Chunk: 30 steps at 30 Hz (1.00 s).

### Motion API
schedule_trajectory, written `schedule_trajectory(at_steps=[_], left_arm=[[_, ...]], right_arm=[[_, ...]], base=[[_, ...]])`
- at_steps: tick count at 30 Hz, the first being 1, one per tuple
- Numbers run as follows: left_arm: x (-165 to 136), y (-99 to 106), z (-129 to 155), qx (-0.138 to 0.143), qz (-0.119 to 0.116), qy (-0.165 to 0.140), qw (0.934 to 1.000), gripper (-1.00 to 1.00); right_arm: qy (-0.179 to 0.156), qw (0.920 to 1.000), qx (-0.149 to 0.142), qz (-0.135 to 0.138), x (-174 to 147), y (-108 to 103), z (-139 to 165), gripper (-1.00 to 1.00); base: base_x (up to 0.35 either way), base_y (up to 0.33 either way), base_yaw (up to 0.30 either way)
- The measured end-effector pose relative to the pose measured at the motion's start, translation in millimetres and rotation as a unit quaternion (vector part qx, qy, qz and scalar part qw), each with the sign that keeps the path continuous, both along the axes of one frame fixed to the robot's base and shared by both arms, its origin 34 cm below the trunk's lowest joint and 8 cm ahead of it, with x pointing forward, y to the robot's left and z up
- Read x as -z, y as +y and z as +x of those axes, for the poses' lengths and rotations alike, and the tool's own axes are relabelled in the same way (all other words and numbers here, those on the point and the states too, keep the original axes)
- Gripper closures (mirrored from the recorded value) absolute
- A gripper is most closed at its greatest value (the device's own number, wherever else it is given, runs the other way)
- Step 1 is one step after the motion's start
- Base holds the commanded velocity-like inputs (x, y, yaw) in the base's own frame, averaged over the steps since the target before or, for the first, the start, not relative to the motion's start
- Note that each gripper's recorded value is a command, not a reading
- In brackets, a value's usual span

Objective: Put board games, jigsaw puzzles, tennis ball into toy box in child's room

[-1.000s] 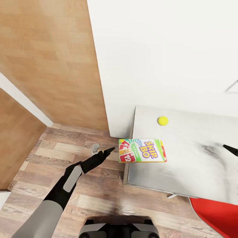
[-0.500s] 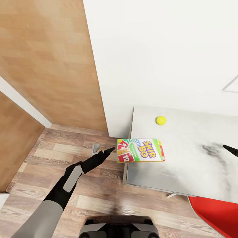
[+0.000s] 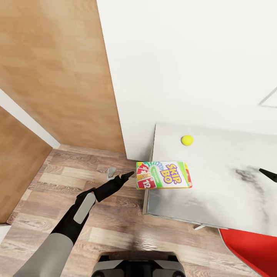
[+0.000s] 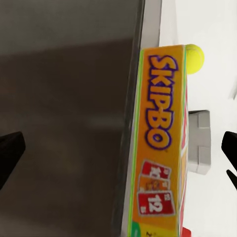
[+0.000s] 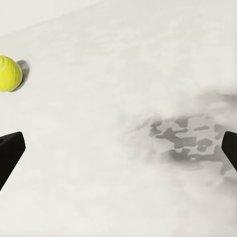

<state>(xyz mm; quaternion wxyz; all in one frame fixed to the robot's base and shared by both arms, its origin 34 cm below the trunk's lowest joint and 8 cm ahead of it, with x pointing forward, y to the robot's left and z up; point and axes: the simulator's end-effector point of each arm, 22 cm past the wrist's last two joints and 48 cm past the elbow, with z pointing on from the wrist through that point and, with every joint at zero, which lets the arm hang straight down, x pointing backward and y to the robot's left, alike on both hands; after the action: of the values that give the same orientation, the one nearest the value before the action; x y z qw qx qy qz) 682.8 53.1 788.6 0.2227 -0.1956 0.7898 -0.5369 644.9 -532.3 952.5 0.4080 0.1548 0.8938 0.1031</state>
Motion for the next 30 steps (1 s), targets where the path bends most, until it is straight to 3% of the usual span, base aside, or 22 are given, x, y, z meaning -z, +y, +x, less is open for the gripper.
schedule_trajectory(at_steps=[15, 30], left_arm=[[0.1, 0.1, 0.1, 0.000, 0.000, 0.000, 1.0000, -1.00], [0.2, 0.3, 0.1, -0.001, 0.000, 0.001, 1.0000, -1.00]], right_arm=[[0.000, 1.0000, 0.000, 0.001, 0.2, 0.5, 0.0, -1.00], [0.000, 1.0000, 0.000, 0.001, 0.4, 0.6, -0.2, -1.00]], base=[[0.000, 0.000, -0.135], [0.000, 0.000, -0.039]])
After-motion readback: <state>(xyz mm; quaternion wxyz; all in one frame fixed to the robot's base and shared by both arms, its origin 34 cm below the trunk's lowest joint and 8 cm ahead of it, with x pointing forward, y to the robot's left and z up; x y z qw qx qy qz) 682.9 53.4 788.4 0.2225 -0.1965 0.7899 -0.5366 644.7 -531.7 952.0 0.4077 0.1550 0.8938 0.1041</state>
